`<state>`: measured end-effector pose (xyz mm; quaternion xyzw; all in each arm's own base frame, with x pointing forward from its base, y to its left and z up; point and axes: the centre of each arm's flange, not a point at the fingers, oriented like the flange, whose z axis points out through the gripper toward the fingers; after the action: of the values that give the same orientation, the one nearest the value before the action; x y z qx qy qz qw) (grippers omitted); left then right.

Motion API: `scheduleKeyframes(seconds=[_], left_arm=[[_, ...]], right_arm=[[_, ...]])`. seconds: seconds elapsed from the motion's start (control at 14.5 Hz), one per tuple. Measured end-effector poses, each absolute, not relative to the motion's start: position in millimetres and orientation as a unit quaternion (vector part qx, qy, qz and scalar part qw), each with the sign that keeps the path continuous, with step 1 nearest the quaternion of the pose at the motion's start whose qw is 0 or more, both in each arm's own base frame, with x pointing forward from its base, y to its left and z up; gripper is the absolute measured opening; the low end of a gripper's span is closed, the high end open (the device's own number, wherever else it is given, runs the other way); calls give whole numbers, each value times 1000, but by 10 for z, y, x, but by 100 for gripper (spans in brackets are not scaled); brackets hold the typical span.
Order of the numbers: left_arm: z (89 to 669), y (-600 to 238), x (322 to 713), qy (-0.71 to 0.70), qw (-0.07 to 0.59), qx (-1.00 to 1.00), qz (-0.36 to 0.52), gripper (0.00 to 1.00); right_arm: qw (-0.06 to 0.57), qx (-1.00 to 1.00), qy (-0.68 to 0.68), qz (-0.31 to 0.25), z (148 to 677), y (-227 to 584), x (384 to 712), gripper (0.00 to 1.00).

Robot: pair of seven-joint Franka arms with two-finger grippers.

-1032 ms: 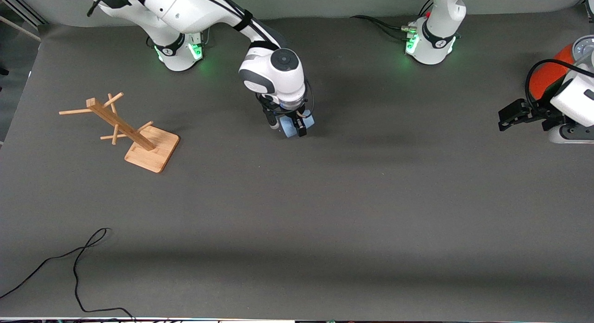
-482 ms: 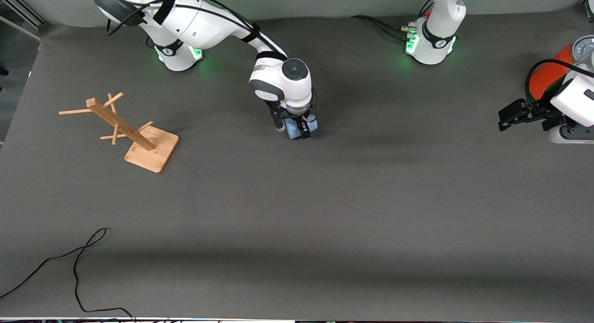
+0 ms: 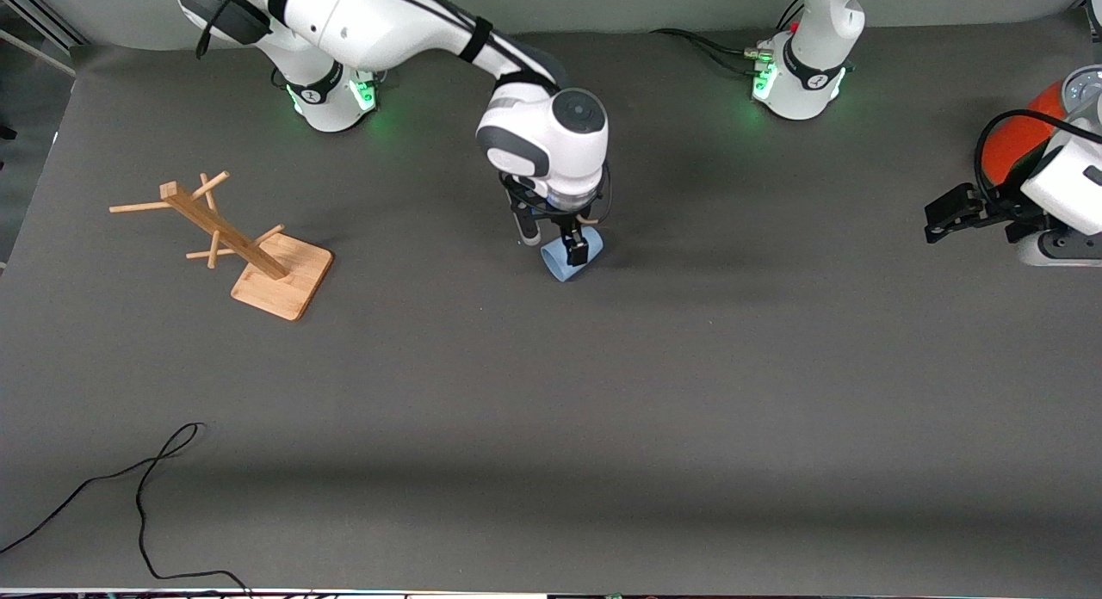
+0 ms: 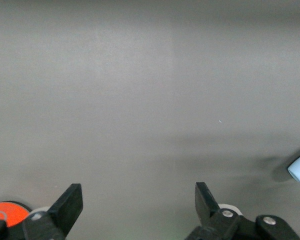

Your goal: Rotate and upright cup with both arms

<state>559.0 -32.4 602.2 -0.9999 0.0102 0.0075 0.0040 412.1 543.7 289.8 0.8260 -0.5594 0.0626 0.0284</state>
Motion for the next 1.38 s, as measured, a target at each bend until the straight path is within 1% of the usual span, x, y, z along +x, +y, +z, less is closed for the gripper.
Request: scheduleKeyframes(seconds=[0.14,0.34,0.69,0.89,1.1,1.24,1.38], left_arm=[[6022,-332,5588,10,4,-1000,8,100],[6001,-413,5557,-12,3,-1000,20,100],[5986,-1152,5432,-65,8,-997,28,100],[5922,-1844,5274,-108,12,-994,32,100],[5723,-2663,5145,-152,11,-987,46,100],[5529,-3113,5193,-193,7,-979,64,100],[5301,-3489,5284,-231,8,-970,81,100]], right_arm=[[31,854,-516,61,3213,5342,4269,100],[39,884,-463,47,3729,4809,4751,100],[39,918,-393,28,4336,3392,5672,100],[33,934,-357,11,4523,2502,6049,100],[18,957,-291,8,4784,1692,6234,100],[13,972,-232,14,5003,1150,6243,100],[-9,983,-182,10,5174,589,6173,100]])
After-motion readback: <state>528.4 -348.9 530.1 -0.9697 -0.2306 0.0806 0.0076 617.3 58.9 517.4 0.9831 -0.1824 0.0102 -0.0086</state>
